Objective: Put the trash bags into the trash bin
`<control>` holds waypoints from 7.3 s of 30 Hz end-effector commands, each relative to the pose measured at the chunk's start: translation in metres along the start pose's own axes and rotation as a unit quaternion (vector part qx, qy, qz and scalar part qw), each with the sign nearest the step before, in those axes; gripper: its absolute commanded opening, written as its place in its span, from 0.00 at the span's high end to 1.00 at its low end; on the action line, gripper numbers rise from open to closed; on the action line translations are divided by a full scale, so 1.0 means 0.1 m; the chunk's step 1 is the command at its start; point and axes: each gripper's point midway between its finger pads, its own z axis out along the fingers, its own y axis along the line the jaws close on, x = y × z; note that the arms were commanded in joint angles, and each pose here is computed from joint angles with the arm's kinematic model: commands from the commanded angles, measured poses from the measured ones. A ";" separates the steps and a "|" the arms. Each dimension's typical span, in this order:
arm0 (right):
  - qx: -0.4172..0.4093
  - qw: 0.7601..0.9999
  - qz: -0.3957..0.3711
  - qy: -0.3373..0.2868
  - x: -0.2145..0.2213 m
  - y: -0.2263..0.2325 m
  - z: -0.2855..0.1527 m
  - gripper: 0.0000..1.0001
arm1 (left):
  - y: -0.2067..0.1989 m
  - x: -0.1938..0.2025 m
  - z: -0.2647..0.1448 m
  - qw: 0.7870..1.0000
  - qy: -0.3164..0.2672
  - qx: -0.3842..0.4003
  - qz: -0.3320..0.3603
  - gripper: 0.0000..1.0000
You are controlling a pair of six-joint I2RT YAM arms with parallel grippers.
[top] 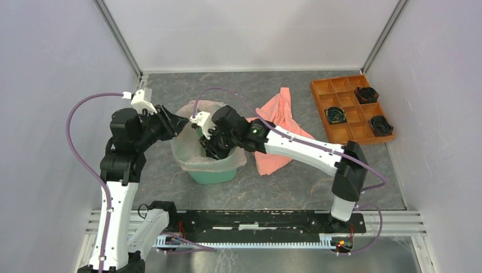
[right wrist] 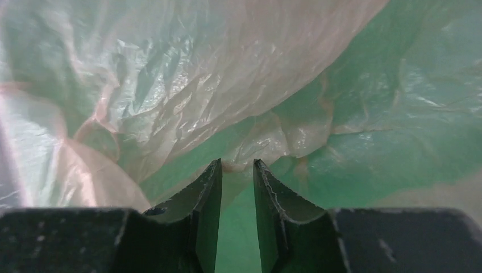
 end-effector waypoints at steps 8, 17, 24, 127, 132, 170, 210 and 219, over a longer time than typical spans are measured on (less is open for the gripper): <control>0.114 0.990 -0.046 -0.066 -0.68 -0.29 -0.41 0.55 | -0.12 0.09 0.02 0.999 0.028 0.042 0.008 0.62; 0.207 0.964 0.020 -0.165 -0.96 -0.84 -0.83 0.50 | -0.08 0.23 0.25 0.997 0.055 0.053 -0.015 0.77; 0.207 0.966 0.031 -0.153 -0.84 -1.01 -0.45 0.66 | -0.09 0.44 0.59 0.997 0.065 -0.008 0.035 0.89; 0.267 0.955 0.060 -0.114 0.25 -1.48 -0.74 0.28 | 0.95 1.26 0.37 0.963 0.052 -0.112 -0.239 0.24; 0.298 0.948 0.052 -0.102 0.27 -1.53 -0.90 0.28 | 1.02 1.09 0.10 0.960 0.006 -0.164 -0.229 0.11; 0.221 0.964 0.088 -0.122 0.43 -1.23 -0.79 0.27 | 1.50 1.96 0.34 0.902 0.073 -0.244 -0.349 0.61; 0.244 0.962 0.068 -0.106 0.44 -1.33 -0.81 0.27 | 1.42 0.72 -1.13 0.853 -0.201 -0.373 -0.304 0.00; 0.146 0.969 0.126 -0.154 0.32 -1.04 -0.55 0.27 | 0.14 -0.48 -1.19 0.957 -0.255 -0.103 -0.093 0.00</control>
